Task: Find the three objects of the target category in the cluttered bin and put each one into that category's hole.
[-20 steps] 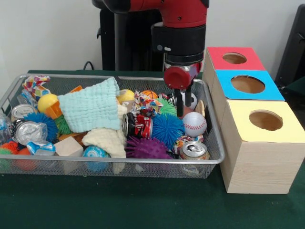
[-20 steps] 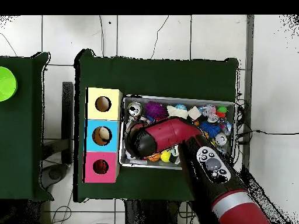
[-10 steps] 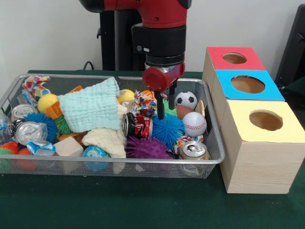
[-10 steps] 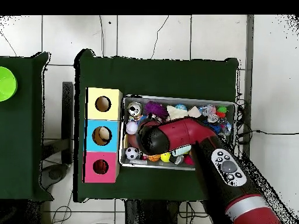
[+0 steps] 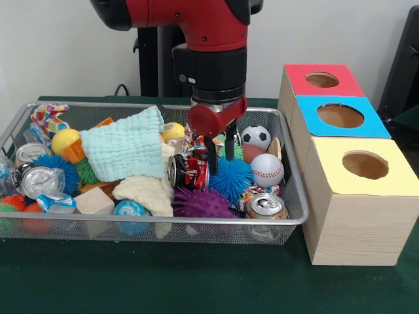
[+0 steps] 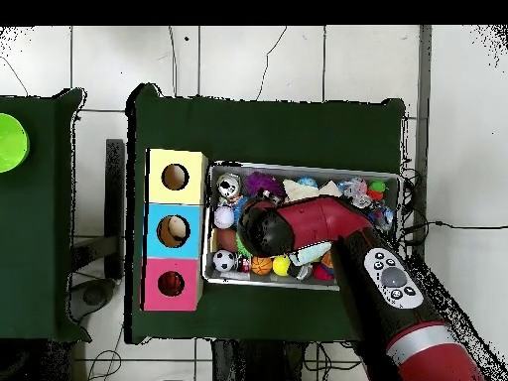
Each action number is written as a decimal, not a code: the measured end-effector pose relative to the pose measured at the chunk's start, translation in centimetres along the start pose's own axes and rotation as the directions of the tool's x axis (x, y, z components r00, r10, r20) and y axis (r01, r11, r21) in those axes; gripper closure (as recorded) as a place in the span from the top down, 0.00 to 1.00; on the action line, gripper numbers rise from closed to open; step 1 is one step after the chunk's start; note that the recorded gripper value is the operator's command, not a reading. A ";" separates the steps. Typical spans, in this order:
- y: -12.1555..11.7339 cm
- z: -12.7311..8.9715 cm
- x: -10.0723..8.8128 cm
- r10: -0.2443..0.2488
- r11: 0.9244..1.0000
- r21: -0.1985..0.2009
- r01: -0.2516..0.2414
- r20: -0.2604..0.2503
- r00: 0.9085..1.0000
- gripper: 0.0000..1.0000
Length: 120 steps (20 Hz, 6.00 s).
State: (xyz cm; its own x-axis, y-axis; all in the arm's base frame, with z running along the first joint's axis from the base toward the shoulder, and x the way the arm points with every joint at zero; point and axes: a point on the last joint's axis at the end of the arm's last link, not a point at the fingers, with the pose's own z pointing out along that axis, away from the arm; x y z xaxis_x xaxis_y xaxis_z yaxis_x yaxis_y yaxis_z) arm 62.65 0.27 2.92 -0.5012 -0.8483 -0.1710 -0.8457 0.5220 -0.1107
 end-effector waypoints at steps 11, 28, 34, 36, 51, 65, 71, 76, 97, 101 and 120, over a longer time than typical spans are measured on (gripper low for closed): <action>1.5 1.7 0.5 0.008 0.999 -0.041 -0.008 -0.005 1.000 1.00; 4.2 4.8 2.8 0.016 0.994 -0.105 -0.023 -0.071 0.997 1.00; 4.6 5.7 3.2 0.027 0.992 -0.122 -0.035 -0.070 0.997 1.00; 4.5 5.8 3.3 0.032 0.992 -0.122 -0.040 -0.067 0.997 0.00; 2.0 5.5 5.3 0.129 0.984 -0.125 -0.127 0.010 0.992 0.00; -0.8 1.7 7.8 0.170 0.980 -0.110 -0.167 0.015 0.985 0.00; -2.0 0.8 9.7 0.203 0.972 -0.123 -0.201 0.004 0.979 0.00; -2.7 0.1 11.3 0.228 0.963 -0.142 -0.227 -0.009 0.974 0.00; -4.6 -1.6 13.7 0.089 0.985 -0.136 -0.105 -0.123 0.988 0.00; -4.7 -2.3 14.0 0.030 0.985 -0.164 -0.058 -0.170 0.985 0.00; -8.7 -5.0 14.7 -0.105 0.983 -0.171 0.065 -0.236 0.966 0.00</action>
State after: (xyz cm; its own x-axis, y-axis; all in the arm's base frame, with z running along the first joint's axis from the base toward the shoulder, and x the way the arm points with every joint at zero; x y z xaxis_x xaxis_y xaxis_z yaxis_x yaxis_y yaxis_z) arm 61.75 -17.16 6.27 -0.4385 -0.8954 0.0771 -0.8955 0.4425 0.0469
